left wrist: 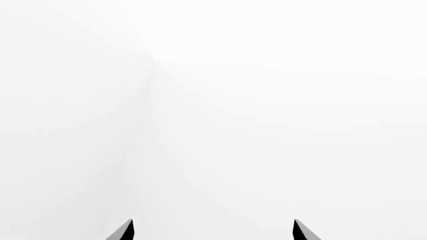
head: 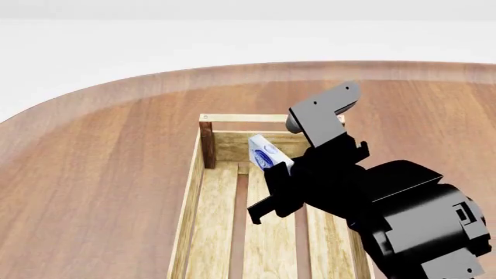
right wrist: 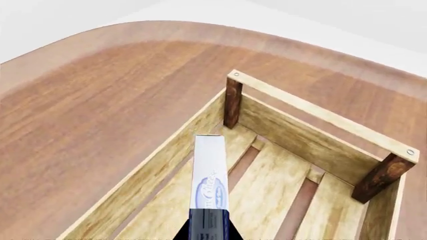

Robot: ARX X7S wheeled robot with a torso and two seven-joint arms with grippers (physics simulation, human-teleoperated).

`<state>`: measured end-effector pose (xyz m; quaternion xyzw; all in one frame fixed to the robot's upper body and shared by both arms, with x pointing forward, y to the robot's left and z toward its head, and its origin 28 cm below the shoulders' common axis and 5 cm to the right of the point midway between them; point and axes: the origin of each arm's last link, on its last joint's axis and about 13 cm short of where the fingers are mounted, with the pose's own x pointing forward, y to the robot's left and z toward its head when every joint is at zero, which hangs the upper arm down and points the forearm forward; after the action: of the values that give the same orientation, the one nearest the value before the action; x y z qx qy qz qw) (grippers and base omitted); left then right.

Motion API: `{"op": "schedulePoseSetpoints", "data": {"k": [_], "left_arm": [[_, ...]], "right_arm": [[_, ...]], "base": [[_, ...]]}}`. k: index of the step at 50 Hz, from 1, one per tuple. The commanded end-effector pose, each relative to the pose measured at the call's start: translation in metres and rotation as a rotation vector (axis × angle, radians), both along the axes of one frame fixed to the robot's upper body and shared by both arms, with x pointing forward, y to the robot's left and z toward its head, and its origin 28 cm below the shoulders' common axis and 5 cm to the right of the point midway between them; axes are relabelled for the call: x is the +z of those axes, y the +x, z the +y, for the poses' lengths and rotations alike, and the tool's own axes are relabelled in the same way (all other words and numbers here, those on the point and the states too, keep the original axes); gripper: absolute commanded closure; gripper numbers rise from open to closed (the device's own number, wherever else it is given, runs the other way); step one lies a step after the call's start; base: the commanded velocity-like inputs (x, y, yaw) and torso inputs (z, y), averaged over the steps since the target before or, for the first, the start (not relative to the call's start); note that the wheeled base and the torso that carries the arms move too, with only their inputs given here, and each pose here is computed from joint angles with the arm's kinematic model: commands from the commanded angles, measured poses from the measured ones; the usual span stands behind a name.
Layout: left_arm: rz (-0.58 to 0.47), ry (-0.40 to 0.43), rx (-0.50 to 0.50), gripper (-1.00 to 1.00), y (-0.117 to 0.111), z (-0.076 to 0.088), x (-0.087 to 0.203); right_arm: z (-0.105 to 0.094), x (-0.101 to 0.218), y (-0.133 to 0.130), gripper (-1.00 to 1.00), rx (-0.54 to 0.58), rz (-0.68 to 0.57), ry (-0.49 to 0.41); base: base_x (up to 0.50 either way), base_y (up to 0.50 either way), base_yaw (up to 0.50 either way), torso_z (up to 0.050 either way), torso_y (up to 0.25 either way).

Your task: Pick up the cream cheese and put it in the tray.

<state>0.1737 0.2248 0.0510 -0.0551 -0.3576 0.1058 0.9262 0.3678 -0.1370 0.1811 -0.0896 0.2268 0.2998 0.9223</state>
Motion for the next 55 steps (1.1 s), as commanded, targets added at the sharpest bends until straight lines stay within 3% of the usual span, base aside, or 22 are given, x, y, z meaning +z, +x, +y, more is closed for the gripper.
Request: {"op": "schedulePoseSetpoints", "data": {"k": [1,31,55], "left_arm": [[0.0,0.001,0.009,-1.0,0.0004,0.0001,0.0003],[0.003,0.014,0.035,-1.0,0.0023,0.0,-0.0007],[0.005,0.007,0.026,-1.0,0.0023,0.0005,-0.0004]], "right_arm": [[0.0,0.0022,0.0015,1.0,0.004,-0.014,-0.007],[-0.0006,-0.0003,0.0025,1.0,-0.009,-0.017,-0.022],[-0.0004,-0.0017,0.0028,1.0,-0.013,-0.019,-0.029]], "base": [[0.0,0.0,0.0,0.01,0.0],[0.0,0.0,0.0,0.0,0.001],[0.0,0.0,0.0,0.0,-0.11]]}}
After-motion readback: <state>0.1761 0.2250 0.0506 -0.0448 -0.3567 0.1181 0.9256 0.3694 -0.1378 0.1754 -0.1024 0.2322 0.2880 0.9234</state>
